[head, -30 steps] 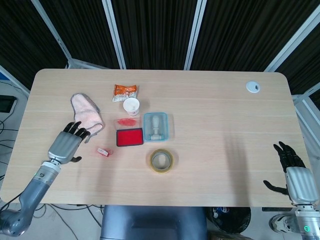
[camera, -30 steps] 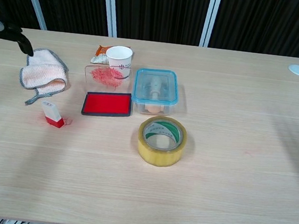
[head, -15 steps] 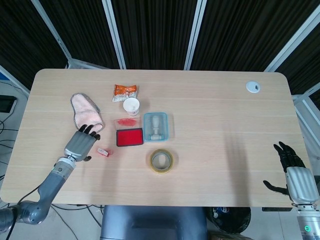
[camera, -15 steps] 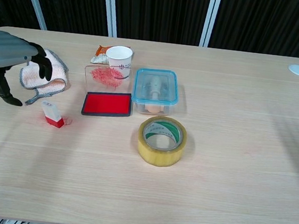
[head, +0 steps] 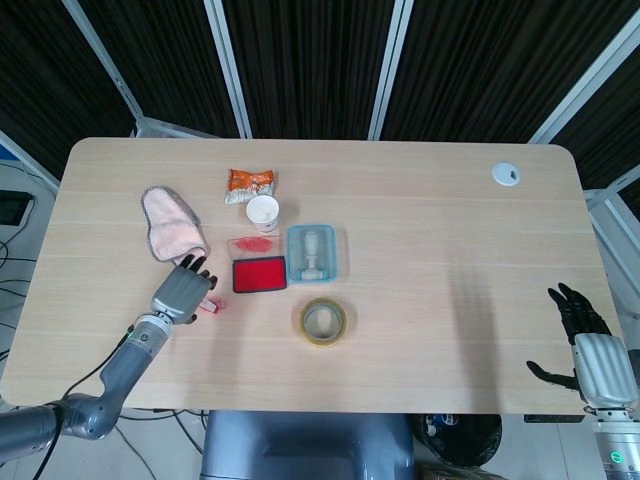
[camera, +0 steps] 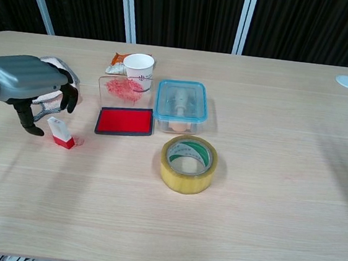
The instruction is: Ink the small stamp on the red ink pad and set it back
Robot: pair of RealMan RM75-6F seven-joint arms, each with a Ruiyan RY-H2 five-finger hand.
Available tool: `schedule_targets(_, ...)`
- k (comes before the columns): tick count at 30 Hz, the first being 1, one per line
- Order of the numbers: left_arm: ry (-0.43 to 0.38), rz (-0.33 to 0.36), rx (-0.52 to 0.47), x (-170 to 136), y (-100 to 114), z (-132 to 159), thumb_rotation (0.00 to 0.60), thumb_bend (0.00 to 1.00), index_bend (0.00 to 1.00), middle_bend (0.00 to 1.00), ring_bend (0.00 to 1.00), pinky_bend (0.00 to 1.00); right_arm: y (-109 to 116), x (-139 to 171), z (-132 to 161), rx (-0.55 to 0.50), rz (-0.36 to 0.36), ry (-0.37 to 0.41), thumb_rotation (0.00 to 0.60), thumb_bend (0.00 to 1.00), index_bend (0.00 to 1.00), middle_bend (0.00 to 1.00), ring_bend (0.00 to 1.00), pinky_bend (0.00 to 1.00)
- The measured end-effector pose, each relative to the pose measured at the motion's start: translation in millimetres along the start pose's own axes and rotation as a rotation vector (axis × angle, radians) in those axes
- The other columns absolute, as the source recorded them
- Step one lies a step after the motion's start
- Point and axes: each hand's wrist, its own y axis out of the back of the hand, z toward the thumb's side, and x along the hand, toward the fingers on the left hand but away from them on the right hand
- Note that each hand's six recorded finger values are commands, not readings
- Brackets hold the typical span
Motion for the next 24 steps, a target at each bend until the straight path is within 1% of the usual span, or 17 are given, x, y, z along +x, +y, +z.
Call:
schedule_targets(7, -0.013, -0.012, 0.019, 5, -7, 5, 0.600, 0.15, 0.42, 0.41, 0.11, 0.14, 0, 0, 0, -0.003, 0.002, -0.002, 0.600, 0.13, 0.00, 0.00, 0.00, 0.18)
schedule_targets(16, -0.014, -0.016, 0.010, 11, -11, 7, 0.600, 0.20, 0.44, 0.44, 0.14, 0.15, 0, 0, 0, -0.006, 0.004, -0.004, 0.600, 0.14, 0.00, 0.00, 0.00, 0.18)
schedule_targets(24, -0.019, -0.018, 0.008, 13, -15, 9, 0.600, 0.21, 0.46, 0.47, 0.15, 0.16, -1, 0, -1, -0.007, 0.005, -0.005, 0.600, 0.14, 0.00, 0.00, 0.00, 0.18)
